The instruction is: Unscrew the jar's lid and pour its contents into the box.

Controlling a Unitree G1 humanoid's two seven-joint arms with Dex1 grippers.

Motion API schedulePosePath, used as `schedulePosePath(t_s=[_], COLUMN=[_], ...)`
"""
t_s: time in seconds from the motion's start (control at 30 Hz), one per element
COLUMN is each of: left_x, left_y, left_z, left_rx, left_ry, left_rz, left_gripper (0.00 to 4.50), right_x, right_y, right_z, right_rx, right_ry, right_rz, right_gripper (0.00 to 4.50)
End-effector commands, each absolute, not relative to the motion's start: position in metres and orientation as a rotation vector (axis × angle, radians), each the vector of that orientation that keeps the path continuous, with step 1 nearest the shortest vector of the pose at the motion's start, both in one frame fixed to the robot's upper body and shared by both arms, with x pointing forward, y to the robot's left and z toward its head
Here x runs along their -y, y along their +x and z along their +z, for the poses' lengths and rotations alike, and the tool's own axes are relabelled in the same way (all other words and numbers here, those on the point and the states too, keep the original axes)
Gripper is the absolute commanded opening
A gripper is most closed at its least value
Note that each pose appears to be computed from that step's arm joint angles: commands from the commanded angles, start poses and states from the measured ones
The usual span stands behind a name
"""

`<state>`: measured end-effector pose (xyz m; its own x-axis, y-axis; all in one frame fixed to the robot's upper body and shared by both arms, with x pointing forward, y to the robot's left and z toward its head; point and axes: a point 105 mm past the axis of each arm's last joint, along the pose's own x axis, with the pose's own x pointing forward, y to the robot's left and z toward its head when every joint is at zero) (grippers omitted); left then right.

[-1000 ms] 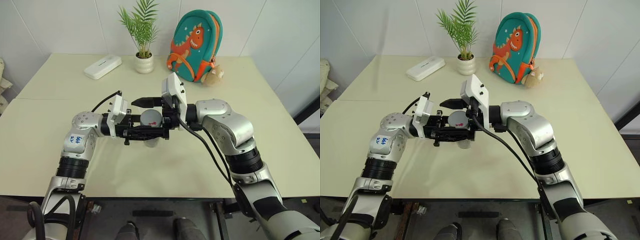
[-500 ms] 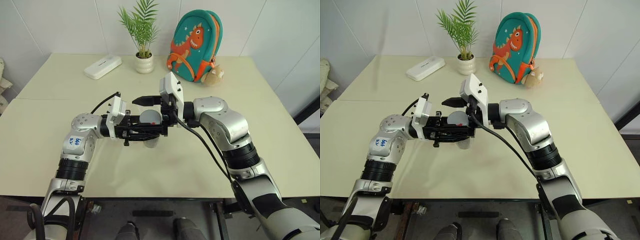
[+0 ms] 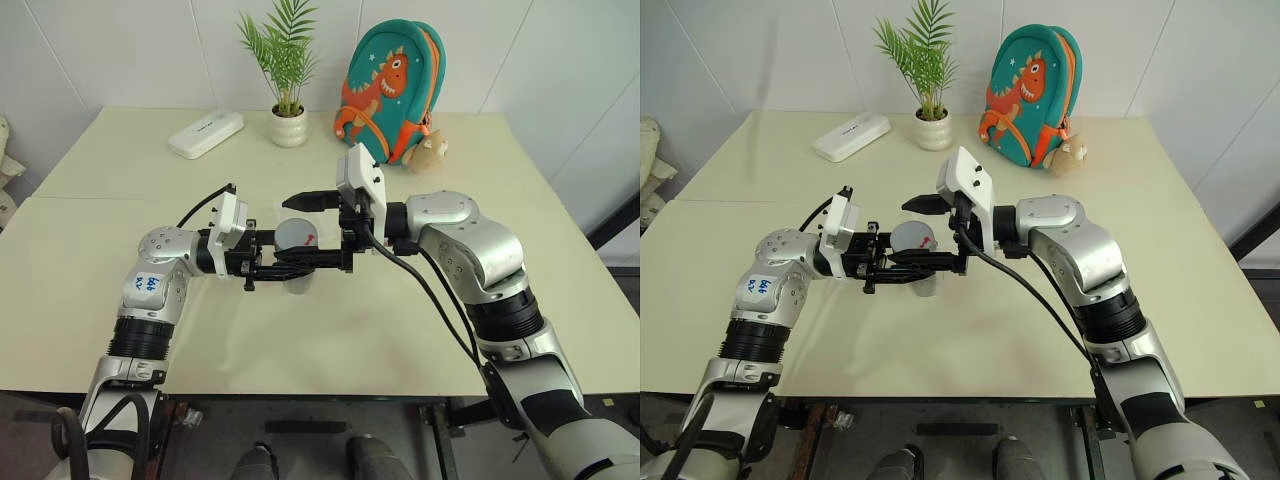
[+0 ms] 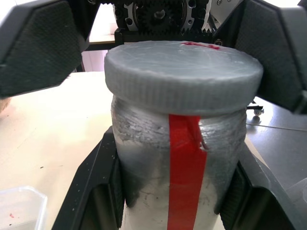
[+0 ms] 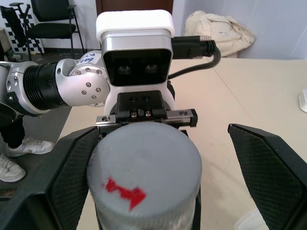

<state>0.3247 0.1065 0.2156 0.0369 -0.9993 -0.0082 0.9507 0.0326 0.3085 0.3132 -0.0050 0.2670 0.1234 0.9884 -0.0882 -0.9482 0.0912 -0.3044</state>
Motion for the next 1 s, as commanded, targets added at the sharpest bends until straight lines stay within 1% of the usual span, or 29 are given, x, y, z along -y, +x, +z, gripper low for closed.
schedulePosePath(t_s=[0.03,0.27,0.57,0.67,0.8,0.93,1.0], left_x=[-0.111,-0.115,-0.115,-0.112,-0.106,-0.104,-0.102], left_y=[0.323,0.328,0.332,0.331,0.329,0.324,0.322], left_z=[0.227,0.227,0.225,0.225,0.227,0.226,0.227], left_rx=[0.278,0.27,0.266,0.266,0.268,0.264,0.263], left_ry=[0.301,0.303,0.297,0.287,0.269,0.248,0.232], left_rz=[-1.528,-1.516,-1.513,-1.53,-1.549,-1.568,-1.576], left_gripper=[1.98,1.98,1.98,1.98,1.98,1.98,1.98], right_x=[0.015,0.022,0.015,0.006,-0.004,-0.009,-0.013], right_y=[0.309,0.3,0.289,0.29,0.295,0.296,0.303], right_z=[0.284,0.285,0.293,0.295,0.285,0.284,0.281], right_rx=[0.219,0.211,0.238,0.246,0.228,0.225,0.218], right_ry=[-0.316,-0.319,-0.289,-0.259,-0.247,-0.242,-0.256], right_rz=[1.413,1.417,1.435,1.43,1.412,1.409,1.381], right_gripper=[4.48,4.48,4.48,4.48,4.48,4.48,4.48])
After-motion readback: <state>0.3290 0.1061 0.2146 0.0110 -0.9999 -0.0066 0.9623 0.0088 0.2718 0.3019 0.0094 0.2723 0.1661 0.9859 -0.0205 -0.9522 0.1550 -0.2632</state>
